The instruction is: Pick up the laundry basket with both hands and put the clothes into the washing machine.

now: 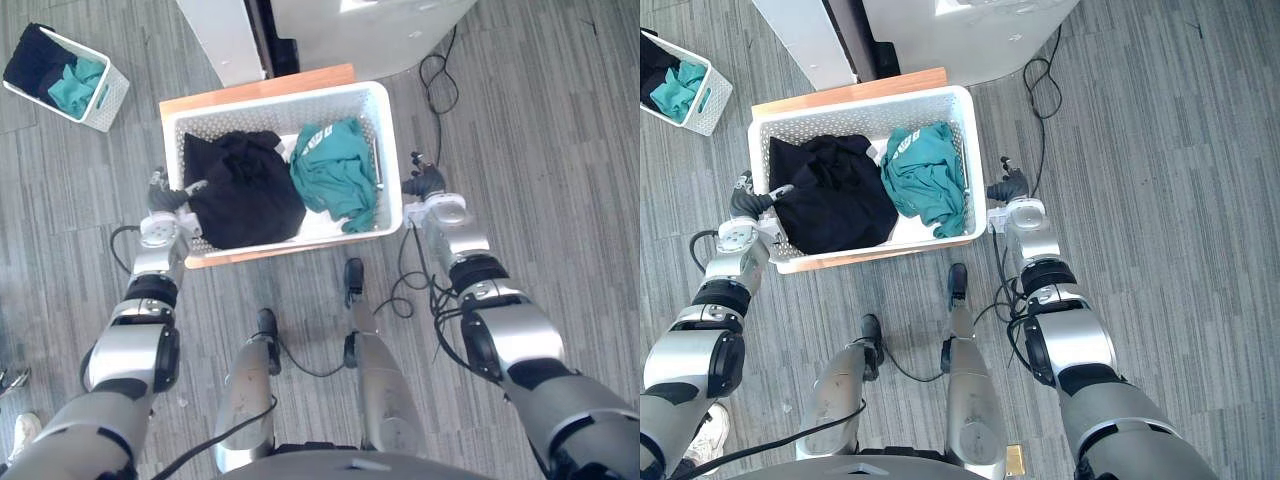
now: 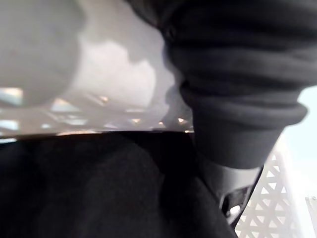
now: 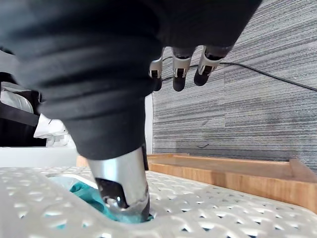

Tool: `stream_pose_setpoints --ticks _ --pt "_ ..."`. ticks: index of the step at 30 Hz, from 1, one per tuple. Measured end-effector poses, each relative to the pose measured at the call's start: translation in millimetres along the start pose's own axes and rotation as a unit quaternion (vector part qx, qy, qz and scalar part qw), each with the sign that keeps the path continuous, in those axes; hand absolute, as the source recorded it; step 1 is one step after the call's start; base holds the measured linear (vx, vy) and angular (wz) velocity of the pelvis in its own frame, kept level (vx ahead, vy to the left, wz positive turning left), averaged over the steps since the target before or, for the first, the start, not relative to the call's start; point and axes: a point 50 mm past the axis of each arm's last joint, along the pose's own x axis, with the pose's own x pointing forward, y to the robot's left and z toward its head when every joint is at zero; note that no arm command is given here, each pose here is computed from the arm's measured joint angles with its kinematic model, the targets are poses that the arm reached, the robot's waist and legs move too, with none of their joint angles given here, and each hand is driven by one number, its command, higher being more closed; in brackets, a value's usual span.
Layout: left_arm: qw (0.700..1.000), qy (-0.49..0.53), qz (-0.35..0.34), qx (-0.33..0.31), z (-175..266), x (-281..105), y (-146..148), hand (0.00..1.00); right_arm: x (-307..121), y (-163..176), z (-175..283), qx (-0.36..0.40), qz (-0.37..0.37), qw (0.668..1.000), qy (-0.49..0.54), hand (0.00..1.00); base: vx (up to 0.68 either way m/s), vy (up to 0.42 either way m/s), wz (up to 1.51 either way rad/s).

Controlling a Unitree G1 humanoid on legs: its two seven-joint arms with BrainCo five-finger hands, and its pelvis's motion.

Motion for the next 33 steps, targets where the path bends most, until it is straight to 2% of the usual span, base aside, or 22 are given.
stream_pose_setpoints --ticks 4,10,17,25,33 --pt "1.0 0.005 -0.009 -0.001 -4.1 -2.0 -7.3 0.0 0.6 -15.7 4.1 0.025 -0.032 0.999 -0.004 0.0 -0.08 0.027 0.0" --pt "1.0 0.011 -0.009 -0.004 -9.4 -3.6 -7.0 0.0 4.4 -52.0 39.2 0.079 -0.088 0.992 -0.045 0.0 -0.08 0.03 -0.07" --pt "1.0 0.005 -0.011 -0.006 -10.2 -5.7 -6.7 0.0 3.1 -51.0 58.0 0.12 -0.095 0.985 -0.079 0.0 -0.07 0.011 -0.03" --pt "1.0 0.004 -0.012 -0.007 -10.4 -6.2 -7.9 0.0 0.9 -37.2 72.5 0.111 -0.073 0.984 -0.115 0.0 -0.07 0.006 0.0" --pt "1.0 0.003 -0.014 -0.007 -10.4 -6.5 -8.8 0.0 1.7 -22.9 60.4 0.103 -0.055 0.988 -0.097 0.0 -0.07 -0.001 0.01"
